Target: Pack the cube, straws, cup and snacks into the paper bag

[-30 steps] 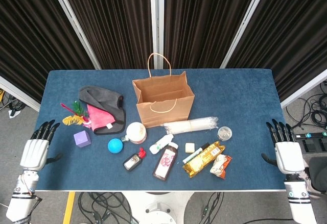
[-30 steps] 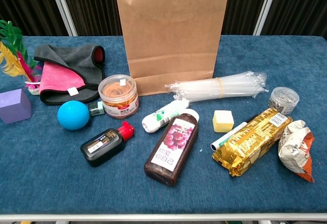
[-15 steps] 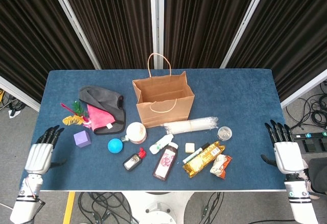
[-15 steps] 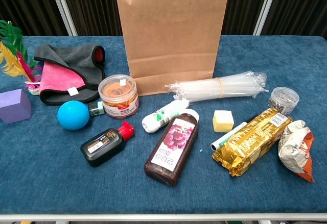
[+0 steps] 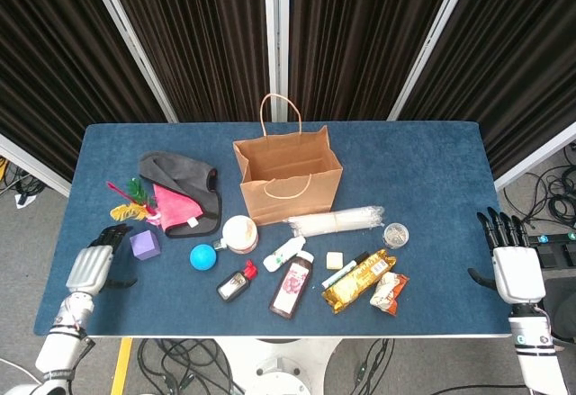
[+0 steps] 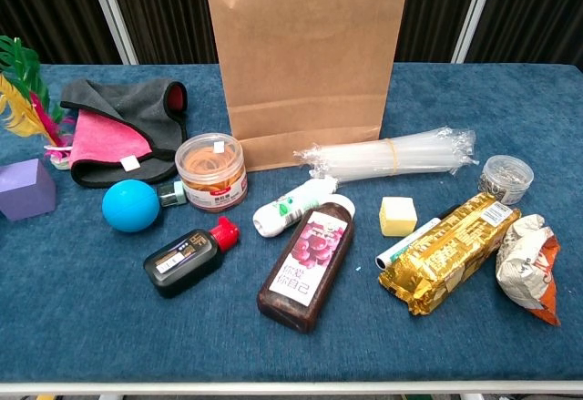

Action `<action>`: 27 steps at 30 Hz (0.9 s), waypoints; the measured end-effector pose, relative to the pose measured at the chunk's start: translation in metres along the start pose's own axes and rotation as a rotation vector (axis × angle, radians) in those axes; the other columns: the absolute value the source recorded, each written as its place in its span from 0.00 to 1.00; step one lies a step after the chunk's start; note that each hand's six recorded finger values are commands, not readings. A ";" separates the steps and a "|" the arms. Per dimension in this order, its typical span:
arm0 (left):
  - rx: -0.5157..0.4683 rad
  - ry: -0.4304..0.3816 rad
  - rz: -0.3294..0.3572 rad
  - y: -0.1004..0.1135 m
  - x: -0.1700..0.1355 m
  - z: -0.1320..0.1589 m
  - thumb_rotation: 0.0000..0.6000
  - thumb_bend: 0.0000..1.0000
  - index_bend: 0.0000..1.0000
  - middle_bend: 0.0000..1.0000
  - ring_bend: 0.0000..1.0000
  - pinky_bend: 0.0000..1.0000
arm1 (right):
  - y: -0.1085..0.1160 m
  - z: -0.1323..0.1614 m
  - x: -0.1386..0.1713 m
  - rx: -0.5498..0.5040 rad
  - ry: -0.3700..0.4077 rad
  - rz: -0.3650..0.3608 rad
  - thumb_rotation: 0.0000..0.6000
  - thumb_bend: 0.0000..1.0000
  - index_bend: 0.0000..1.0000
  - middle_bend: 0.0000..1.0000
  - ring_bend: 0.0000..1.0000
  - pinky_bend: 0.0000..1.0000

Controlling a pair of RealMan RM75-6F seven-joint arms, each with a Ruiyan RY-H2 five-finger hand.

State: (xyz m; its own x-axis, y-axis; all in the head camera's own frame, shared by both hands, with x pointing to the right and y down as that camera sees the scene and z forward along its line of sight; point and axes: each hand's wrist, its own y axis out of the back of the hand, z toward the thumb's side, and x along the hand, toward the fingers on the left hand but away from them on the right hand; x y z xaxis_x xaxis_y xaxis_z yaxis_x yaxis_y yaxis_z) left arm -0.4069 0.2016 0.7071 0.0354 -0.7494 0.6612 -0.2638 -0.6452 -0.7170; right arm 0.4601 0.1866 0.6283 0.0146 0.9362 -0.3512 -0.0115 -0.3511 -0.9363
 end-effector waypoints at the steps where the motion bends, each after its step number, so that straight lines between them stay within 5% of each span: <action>1: -0.007 0.010 -0.025 0.000 0.004 0.001 1.00 0.08 0.20 0.22 0.12 0.23 | 0.000 0.001 -0.001 0.001 0.000 -0.002 1.00 0.00 0.00 0.00 0.00 0.00; 7: -0.040 0.051 -0.099 0.013 0.031 0.013 1.00 0.09 0.23 0.24 0.16 0.28 | 0.000 0.003 -0.008 0.007 -0.007 -0.006 1.00 0.00 0.00 0.00 0.00 0.00; 27: -0.028 0.076 -0.101 0.007 0.054 0.019 1.00 0.15 0.42 0.42 0.36 0.47 | -0.006 0.002 -0.019 0.015 -0.030 0.015 1.00 0.00 0.00 0.00 0.00 0.00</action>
State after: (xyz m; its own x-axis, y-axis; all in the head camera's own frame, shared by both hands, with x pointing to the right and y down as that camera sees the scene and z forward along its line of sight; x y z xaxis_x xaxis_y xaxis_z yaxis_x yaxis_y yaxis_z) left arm -0.3891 0.1542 0.7333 -0.0099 -0.6662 0.7457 -0.2897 -0.7118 -0.6398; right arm 0.4576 0.1712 0.6407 -0.0160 0.9310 -0.3645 -0.0261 -0.3649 -0.9307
